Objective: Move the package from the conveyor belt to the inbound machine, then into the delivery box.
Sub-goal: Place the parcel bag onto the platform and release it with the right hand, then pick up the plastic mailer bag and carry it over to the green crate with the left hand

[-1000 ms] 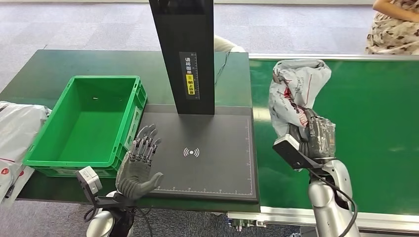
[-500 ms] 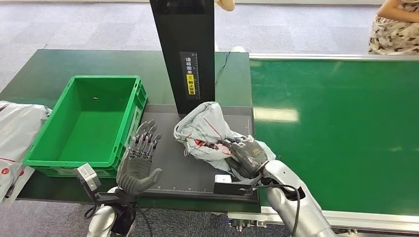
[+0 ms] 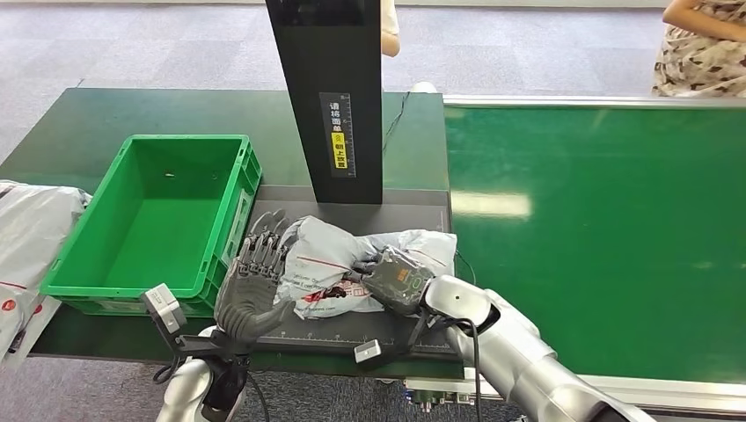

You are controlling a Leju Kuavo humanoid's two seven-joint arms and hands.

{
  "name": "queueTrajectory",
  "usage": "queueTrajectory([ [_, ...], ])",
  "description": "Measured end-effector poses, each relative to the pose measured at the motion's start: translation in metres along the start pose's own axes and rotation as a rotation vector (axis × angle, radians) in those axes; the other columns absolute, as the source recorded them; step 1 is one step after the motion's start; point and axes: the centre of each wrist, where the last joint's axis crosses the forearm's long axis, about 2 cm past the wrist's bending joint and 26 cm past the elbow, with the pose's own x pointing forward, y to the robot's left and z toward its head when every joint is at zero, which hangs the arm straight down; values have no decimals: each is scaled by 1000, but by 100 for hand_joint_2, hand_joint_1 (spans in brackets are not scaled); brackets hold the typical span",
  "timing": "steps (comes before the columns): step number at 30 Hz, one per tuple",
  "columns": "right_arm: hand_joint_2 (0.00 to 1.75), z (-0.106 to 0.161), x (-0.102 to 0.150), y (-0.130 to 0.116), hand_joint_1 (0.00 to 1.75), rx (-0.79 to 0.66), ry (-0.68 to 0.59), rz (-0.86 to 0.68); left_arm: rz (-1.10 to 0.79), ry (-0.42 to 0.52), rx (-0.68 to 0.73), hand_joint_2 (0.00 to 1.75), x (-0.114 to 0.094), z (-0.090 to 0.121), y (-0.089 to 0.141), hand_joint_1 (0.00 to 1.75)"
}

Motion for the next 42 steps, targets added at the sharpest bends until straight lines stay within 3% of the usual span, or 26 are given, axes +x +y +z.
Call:
queueTrajectory([
  [1,175,-2,2,0,27,0,-10,-1,2,1,-3,175,0,-1,0,0],
  [2,175,-3,3,0,2,4,-14,-2,3,2,-6,175,-1,-1,0,0],
  [9,175,-8,8,6,0,43,54,-31,10,17,-24,175,-4,-4,-2,0],
  [13,175,-7,7,8,0,-9,84,-45,8,25,-26,175,-5,-2,-1,0],
  [17,175,-3,10,11,0,-133,100,-83,7,32,-26,175,-6,-1,-1,0],
  [24,175,9,27,12,0,-488,172,-220,3,52,-21,175,-8,4,-1,0],
  [28,0,17,38,9,0,-629,212,-350,-38,80,-32,175,-10,7,-3,0],
  [29,0,19,41,8,0,-657,219,-381,-64,90,-37,175,-10,8,-4,0],
  [33,175,29,51,5,0,-765,259,-490,-291,132,-36,175,-11,11,-2,0],
  [42,175,43,77,-2,0,-901,253,-711,-982,314,-80,175,-9,0,2,0],
])
